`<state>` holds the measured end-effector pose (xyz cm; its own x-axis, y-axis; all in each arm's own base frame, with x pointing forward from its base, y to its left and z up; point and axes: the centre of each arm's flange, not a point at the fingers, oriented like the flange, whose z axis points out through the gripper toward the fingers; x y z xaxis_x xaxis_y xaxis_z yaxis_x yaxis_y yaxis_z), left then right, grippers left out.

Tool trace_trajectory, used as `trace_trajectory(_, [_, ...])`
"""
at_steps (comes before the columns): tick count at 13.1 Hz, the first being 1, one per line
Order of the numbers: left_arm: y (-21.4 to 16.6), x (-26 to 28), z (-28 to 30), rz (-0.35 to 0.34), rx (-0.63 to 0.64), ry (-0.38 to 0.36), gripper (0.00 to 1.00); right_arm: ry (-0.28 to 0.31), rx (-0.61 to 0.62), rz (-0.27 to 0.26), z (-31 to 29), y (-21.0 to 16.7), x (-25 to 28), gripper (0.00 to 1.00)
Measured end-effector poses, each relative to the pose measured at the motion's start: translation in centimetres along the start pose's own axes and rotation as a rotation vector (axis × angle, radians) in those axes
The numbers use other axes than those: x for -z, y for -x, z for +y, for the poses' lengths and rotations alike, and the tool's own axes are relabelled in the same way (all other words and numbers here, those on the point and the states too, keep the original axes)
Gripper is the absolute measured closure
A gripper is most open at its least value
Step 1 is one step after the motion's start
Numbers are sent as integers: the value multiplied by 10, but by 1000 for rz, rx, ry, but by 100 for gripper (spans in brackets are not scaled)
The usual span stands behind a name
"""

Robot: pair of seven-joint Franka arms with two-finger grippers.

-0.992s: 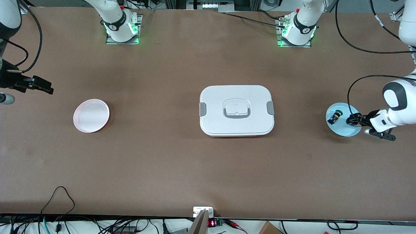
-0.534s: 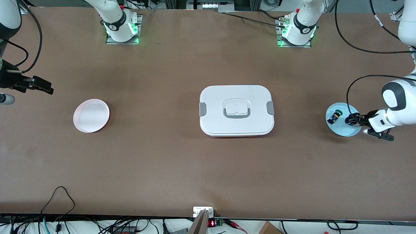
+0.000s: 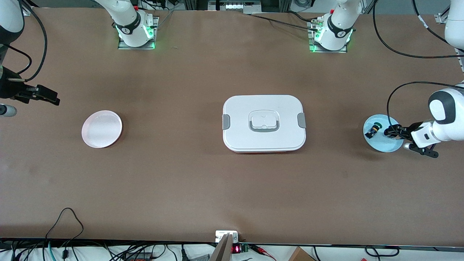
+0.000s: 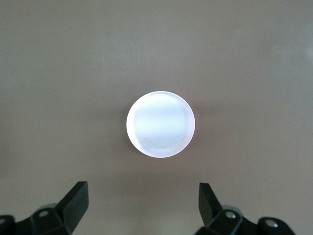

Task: Transfer orange switch to right arm and place
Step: 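Close the left gripper on the orange switch and lift it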

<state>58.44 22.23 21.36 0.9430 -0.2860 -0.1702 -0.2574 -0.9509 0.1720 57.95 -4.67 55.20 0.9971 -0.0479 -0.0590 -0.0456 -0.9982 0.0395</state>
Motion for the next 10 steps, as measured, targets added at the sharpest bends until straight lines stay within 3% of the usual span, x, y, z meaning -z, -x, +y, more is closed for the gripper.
trace_trajectory(10, [-24, 49, 6, 50, -67, -30, 28, 0, -1, -2, 0, 0, -1, 0])
